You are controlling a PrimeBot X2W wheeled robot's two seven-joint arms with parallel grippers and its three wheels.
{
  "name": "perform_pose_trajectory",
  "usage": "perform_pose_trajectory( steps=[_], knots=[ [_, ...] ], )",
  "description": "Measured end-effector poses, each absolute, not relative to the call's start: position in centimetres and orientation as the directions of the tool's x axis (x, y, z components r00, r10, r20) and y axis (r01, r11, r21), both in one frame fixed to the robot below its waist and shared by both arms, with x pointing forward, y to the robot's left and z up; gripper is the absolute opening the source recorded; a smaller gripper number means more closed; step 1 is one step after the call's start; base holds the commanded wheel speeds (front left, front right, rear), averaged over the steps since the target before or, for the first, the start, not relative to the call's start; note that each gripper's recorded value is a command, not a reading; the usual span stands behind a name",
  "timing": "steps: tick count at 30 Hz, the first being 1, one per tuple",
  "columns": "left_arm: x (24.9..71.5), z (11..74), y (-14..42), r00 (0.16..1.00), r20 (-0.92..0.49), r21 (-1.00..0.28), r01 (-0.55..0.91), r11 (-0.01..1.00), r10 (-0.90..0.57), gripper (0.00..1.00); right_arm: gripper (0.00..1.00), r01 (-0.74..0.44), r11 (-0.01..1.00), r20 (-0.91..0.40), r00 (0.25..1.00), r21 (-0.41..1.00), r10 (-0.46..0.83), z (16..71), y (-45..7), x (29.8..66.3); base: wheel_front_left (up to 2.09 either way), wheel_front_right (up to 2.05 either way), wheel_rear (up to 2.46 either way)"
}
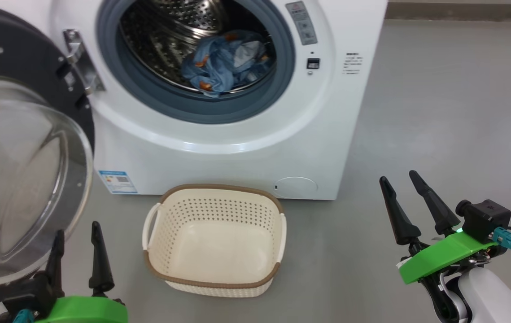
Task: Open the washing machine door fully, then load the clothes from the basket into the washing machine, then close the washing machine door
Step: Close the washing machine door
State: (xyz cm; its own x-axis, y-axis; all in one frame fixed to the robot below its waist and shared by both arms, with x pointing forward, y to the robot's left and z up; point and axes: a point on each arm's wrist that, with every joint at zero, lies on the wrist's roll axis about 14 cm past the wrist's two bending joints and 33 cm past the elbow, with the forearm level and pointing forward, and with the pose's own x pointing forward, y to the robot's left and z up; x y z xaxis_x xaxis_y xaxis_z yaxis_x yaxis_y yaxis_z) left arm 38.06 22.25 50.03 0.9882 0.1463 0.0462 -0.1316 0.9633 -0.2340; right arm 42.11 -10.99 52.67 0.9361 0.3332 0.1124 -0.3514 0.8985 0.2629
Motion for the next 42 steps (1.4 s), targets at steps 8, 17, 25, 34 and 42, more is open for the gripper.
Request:
perform_pose_trajectory(
  steps=[8, 17, 25, 34, 42],
  knots=[
    [35.3, 49.9, 25.4, 0.967, 0.04, -0.232, -0.237, 0.943, 0.253, 1.0, 1.0, -0.44, 0.859, 0.116, 0.898, 0.263, 0.424, 52.8, -7.2, 42.7, 0.0, 0.0, 0.0],
    [31.8, 49.7, 28.4, 0.934, 0.033, -0.235, -0.34, 0.911, 0.357, 1.0, 1.0, -0.53, 0.805, 0.097, 0.846, 0.268, 0.524, 52.1, -2.9, 42.5, 0.0, 0.0, 0.0],
    [28.5, 49.9, 31.3, 0.894, 0.042, -0.227, -0.426, 0.876, 0.446, 1.0, 1.0, -0.619, 0.737, 0.103, 0.78, 0.272, 0.617, 52.4, 1.4, 42.0, 0.0, 0.0, 0.0],
    [26.2, 50.2, 32.9, 0.863, 0.053, -0.228, -0.479, 0.848, 0.502, 1.0, 1.0, -0.667, 0.694, 0.1, 0.737, 0.27, 0.669, 52.4, 4.0, 41.5, 0.0, 0.0, 0.0],
    [25.0, 50.2, 33.7, 0.844, 0.054, -0.23, -0.509, 0.83, 0.533, 1.0, 1.0, -0.691, 0.671, 0.102, 0.713, 0.27, 0.694, 52.5, 5.3, 41.3, 0.0, 0.0, 0.0]
  ],
)
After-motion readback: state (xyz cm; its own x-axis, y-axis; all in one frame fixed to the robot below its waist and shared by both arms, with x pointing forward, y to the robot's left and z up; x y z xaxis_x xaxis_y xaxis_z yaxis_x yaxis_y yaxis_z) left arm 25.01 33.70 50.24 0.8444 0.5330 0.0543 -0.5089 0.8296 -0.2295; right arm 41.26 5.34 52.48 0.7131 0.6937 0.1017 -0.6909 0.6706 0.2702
